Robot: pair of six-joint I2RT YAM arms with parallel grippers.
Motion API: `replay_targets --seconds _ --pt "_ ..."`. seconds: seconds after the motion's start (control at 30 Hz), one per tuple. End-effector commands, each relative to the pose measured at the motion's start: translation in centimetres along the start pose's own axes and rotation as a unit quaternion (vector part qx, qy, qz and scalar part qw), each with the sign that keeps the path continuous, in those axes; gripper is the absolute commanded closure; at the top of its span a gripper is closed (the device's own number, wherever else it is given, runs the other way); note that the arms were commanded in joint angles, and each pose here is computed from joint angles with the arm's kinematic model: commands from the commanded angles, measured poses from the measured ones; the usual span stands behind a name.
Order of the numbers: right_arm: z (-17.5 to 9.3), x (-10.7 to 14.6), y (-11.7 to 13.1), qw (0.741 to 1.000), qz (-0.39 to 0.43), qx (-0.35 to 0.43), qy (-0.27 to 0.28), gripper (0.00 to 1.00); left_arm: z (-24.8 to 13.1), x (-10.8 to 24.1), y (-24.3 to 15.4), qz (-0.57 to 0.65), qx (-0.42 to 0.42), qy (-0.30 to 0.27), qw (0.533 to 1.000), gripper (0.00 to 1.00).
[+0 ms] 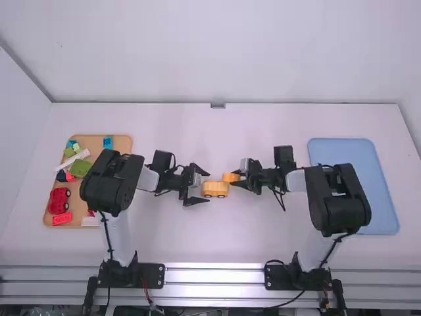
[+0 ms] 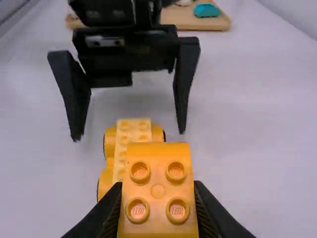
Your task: Assemble lego blocks to make yellow taxi
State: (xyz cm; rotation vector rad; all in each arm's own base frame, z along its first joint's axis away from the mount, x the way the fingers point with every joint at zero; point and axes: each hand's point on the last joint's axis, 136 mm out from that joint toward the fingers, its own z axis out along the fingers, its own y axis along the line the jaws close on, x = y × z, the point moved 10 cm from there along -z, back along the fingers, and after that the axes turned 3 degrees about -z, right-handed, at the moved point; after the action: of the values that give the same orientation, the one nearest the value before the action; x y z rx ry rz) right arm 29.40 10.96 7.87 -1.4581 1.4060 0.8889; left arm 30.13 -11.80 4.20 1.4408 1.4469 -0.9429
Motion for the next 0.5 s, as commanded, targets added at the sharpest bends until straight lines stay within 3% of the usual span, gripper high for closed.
replay_targets --seconds 0.0,0.13,0.3,0.47 --pt "0.5 -0.9 -0.2 1.000 0.001 -0.008 -0.012 0.87 1.2 0.6 -0.8 -0.010 0.024 -0.005 1.000 0.01" --pt "1.3 -1.2 0.1 1.000 -0.004 -0.018 -0.008 0.89 2.1 1.4 -0.1 -0.050 0.004 0.027 0.998 0.01" --pt "1.7 -1.3 0.3 1.000 -0.006 -0.021 -0.001 0.91 2.1 1.5 0.1 -0.057 0.008 0.017 0.998 0.00" --pt "1.8 -1.1 0.4 1.000 -0.001 -0.020 0.010 0.96 2.5 1.8 0.3 -0.059 0.013 0.017 0.998 0.19"
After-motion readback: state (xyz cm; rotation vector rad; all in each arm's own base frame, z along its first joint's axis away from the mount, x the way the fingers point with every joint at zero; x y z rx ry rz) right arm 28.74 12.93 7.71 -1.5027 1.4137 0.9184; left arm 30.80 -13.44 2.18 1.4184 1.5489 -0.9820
